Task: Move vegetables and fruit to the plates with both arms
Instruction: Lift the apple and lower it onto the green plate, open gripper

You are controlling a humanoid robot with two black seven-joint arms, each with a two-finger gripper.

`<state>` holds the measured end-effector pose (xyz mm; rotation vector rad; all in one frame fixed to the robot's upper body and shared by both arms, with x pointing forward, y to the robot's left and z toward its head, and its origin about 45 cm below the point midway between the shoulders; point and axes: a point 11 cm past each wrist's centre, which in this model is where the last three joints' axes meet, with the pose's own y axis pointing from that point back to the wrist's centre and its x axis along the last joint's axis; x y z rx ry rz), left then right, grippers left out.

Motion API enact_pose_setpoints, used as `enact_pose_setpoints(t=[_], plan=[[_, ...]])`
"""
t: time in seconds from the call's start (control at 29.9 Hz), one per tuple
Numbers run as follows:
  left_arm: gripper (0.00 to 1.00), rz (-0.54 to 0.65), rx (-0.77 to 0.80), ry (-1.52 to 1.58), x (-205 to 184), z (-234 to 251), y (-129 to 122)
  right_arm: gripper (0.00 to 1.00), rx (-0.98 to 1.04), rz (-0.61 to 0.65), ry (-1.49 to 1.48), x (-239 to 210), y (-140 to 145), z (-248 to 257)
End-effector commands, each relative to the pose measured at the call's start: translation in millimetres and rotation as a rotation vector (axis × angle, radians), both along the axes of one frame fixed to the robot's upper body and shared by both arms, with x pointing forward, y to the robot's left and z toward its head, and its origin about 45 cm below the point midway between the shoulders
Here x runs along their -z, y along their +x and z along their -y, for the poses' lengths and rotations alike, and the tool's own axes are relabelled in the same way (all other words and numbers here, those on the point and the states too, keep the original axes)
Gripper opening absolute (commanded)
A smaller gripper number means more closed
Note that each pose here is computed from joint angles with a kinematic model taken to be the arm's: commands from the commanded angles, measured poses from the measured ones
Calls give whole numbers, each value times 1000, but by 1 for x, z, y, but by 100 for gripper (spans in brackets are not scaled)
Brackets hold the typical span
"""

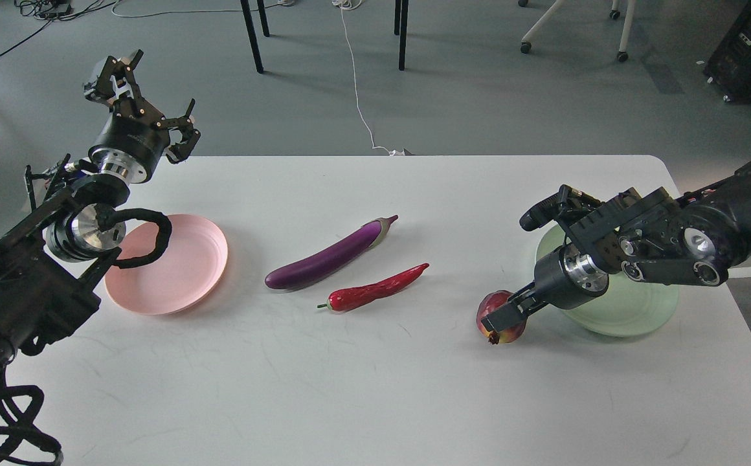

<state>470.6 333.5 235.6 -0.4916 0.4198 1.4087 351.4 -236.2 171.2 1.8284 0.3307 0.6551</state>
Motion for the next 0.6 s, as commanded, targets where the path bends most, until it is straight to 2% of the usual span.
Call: enact_pose_setpoints(t=[0.0, 0.17, 0.37, 0.57], plan=[[98, 0, -1, 3, 0, -1, 0, 58, -7, 2, -1, -1, 0, 0], [98, 1, 0, 3, -1, -1, 0, 56, 17, 89, 41, -30, 24, -5], [98, 0, 0, 1, -1, -1, 0, 57, 98, 186, 28, -60, 47, 32], [98, 2, 3, 0, -1, 1, 1, 58, 137, 174, -115, -38, 33, 107]])
